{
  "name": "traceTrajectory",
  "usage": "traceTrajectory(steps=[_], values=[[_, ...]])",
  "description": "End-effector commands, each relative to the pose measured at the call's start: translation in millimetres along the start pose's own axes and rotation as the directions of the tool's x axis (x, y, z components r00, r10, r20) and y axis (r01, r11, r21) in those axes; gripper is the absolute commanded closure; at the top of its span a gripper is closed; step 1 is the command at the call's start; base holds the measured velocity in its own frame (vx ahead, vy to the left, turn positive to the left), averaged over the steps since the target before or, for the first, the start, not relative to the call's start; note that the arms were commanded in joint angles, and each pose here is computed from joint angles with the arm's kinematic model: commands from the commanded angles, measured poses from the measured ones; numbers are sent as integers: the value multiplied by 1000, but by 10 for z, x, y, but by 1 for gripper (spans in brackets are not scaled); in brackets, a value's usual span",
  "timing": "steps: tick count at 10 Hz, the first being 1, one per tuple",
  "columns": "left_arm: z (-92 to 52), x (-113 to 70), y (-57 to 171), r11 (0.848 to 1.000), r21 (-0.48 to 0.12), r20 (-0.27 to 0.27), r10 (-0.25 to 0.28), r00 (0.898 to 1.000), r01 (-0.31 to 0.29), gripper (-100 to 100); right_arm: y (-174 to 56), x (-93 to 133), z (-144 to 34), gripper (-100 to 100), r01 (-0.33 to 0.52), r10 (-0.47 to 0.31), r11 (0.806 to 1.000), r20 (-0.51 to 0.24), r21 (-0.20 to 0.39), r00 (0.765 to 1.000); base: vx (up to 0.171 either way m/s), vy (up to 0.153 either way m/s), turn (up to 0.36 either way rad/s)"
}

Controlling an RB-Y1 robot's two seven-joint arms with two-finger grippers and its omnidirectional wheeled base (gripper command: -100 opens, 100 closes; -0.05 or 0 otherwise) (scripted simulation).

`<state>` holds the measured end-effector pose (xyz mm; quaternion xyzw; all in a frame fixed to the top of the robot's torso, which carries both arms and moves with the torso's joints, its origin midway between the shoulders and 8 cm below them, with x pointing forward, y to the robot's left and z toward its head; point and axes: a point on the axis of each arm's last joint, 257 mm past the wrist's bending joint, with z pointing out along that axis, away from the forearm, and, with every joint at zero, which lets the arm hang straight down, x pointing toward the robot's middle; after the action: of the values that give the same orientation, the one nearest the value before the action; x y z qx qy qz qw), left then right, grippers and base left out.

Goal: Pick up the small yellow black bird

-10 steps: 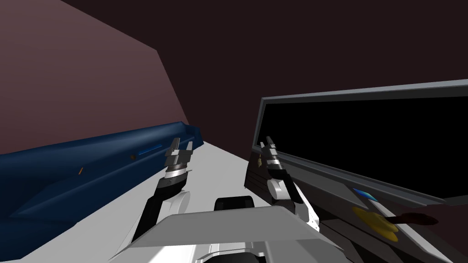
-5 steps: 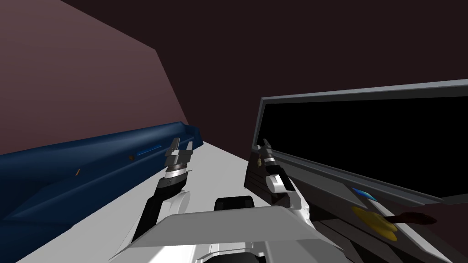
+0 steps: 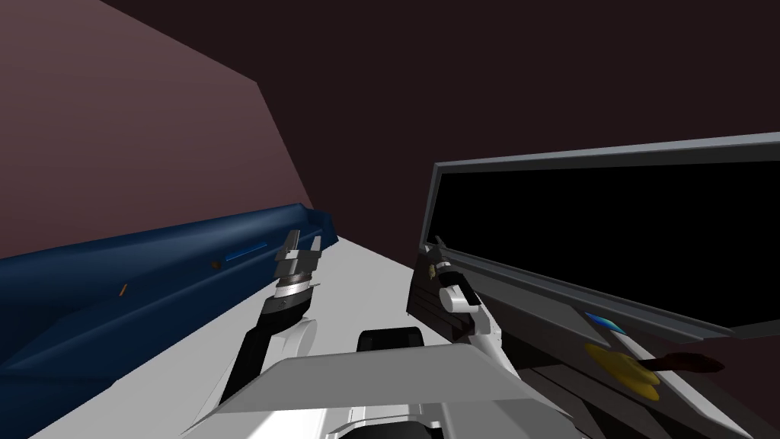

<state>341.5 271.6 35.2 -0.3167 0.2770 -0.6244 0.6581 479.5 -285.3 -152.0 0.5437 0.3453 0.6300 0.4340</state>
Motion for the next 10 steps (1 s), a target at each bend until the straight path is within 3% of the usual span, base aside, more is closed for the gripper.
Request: traceTrajectory(steps=[1,2,3,4,5,6,7,8,9,10], values=[[0,0,0,1000,0,0,0,1000,0,0,-134,-98,40,-100,-50,49,998,21,40,999,11,1,-9],[0,0,0,1000,0,0,0,1000,0,0,-275,-174,92,-100,-111,108,991,44,79,993,12,0,-18],[0,0,0,1000,0,0,0,1000,0,0,-304,-193,86,-100,-118,114,989,48,84,992,12,0,-6],[0,0,0,1000,0,0,0,1000,0,0,-471,-286,126,-100,-185,176,975,80,124,981,14,-2,-20],[0,0,0,1000,0,0,0,1000,0,0,-475,-289,125,-100,-188,179,974,81,124,980,13,2,-9],[0,0,0,1000,0,0,0,1000,0,0,-603,-357,165,-100,-257,241,954,112,154,964,14,5,-29],[0,0,0,1000,0,0,0,1000,0,0,-645,-385,154,-100,-259,242,952,120,160,963,12,3,-12],[0,0,0,1000,0,0,0,1000,0,0,-755,-444,191,-100,-329,304,927,152,183,941,18,0,-26],[0,0,0,1000,0,0,0,1000,0,0,-813,-483,173,-100,-331,303,924,163,191,939,16,1,-13],[0,0,0,1000,0,0,0,1000,0,0,-928,-548,200,-100,-399,360,893,200,210,911,17,0,-36]])
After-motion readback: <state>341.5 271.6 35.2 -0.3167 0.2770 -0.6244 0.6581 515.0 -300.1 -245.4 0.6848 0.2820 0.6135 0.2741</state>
